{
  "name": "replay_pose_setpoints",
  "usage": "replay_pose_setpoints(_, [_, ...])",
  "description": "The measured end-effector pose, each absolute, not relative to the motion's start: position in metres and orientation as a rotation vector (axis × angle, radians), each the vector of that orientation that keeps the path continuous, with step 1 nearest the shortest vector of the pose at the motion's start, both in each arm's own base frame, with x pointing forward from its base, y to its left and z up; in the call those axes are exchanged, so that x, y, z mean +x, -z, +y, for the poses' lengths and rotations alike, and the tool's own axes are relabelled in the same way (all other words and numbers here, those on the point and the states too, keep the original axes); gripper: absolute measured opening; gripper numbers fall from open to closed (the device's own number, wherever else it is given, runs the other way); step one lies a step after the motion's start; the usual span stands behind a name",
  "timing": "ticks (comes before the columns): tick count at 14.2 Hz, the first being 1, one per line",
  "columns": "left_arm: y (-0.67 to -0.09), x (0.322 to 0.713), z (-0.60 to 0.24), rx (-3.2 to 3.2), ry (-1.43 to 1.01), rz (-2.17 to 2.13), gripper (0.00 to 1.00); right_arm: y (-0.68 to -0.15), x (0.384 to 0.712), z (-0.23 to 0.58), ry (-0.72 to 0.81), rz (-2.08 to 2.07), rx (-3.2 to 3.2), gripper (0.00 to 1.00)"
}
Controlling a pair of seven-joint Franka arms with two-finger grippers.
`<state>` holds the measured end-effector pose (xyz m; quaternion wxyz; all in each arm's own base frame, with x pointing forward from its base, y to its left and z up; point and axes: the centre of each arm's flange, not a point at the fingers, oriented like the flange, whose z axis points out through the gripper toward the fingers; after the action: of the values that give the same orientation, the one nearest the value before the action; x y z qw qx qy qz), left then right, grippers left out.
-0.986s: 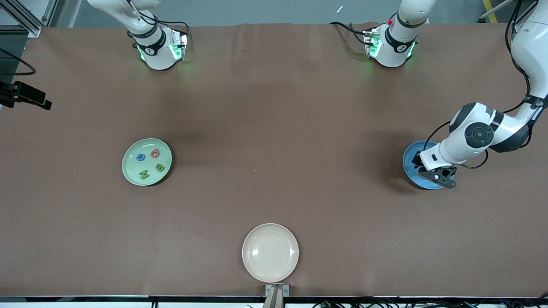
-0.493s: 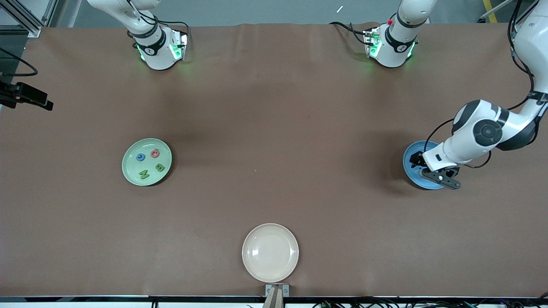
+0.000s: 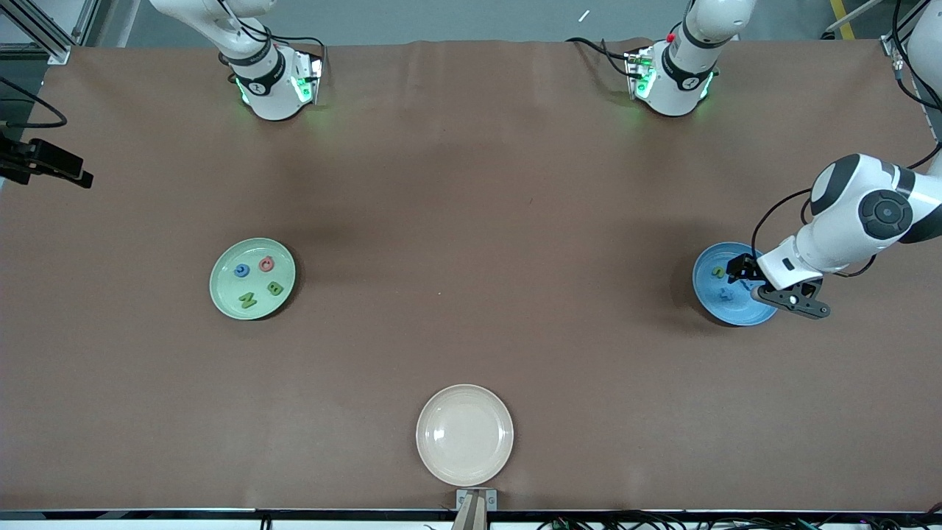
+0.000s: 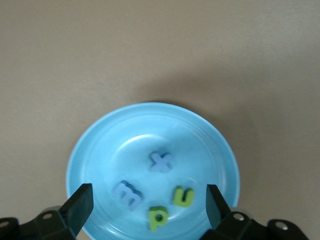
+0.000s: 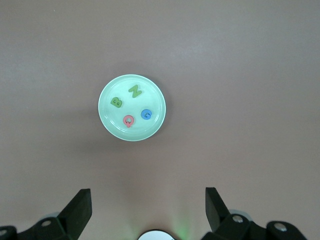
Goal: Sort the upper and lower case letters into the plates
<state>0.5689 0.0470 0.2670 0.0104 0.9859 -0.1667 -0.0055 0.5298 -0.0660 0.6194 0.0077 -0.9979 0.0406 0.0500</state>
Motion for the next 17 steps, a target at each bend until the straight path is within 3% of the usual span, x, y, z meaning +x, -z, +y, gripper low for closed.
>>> replay_pose_setpoints(8, [-0.327,0.571,0.059,3.111,0.211,-0.392,1.00,-0.615,0.524,-0.066,-0.138,0.127,-3.118,1.00])
replay_pose_setpoints(17, [-0.412,0.624,0.031,3.110,0.426,-0.269,1.00,-0.617,0.527,-0.067,-0.092,0.127,-3.122,1.00])
